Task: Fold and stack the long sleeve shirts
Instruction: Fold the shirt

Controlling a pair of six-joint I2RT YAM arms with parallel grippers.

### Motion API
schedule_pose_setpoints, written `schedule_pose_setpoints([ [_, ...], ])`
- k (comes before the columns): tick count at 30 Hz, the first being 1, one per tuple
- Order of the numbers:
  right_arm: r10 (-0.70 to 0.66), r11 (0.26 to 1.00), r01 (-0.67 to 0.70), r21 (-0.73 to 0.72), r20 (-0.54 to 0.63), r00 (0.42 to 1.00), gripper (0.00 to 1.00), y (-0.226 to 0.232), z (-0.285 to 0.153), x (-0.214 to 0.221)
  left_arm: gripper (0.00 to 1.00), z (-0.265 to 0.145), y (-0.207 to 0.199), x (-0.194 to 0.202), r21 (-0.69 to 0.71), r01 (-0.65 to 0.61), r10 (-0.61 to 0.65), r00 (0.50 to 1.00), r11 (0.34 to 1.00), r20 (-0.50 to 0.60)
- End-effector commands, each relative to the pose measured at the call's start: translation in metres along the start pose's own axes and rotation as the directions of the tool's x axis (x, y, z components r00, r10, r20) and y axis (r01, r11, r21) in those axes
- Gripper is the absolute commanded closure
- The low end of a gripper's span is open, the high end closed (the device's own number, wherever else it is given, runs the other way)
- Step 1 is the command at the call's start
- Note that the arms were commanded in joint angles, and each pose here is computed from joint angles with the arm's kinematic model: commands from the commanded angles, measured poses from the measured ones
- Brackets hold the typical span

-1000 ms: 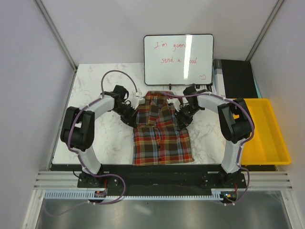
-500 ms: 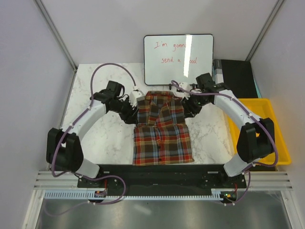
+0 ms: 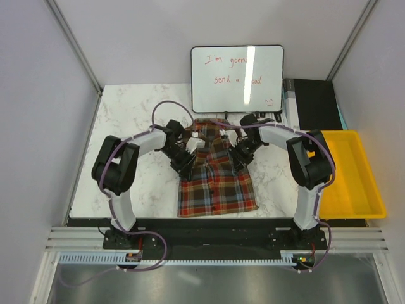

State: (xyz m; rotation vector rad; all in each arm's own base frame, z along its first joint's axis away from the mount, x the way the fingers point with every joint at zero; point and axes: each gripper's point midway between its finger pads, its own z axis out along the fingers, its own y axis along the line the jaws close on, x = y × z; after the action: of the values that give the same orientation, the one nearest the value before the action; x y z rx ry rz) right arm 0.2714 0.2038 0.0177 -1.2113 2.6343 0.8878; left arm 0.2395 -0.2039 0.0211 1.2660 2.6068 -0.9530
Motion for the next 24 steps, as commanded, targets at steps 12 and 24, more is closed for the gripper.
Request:
schedule_pose_setpoints([
  [12,-0.426,0.902,0.404,0.153,0.166,0.889,0.39,0.040,-0.095,0.003,0.29,-0.092,-0.047,-0.014,-0.203,-0.385,0.427,0.871,0.900,0.244],
  [24,-0.741,0.659,0.719,0.220,0.024,0.671,0.55,0.076,-0.042,0.056,0.43,-0.008,-0.094,0.063,-0.305,-0.689,0.722,0.691,0.657,-0.006],
])
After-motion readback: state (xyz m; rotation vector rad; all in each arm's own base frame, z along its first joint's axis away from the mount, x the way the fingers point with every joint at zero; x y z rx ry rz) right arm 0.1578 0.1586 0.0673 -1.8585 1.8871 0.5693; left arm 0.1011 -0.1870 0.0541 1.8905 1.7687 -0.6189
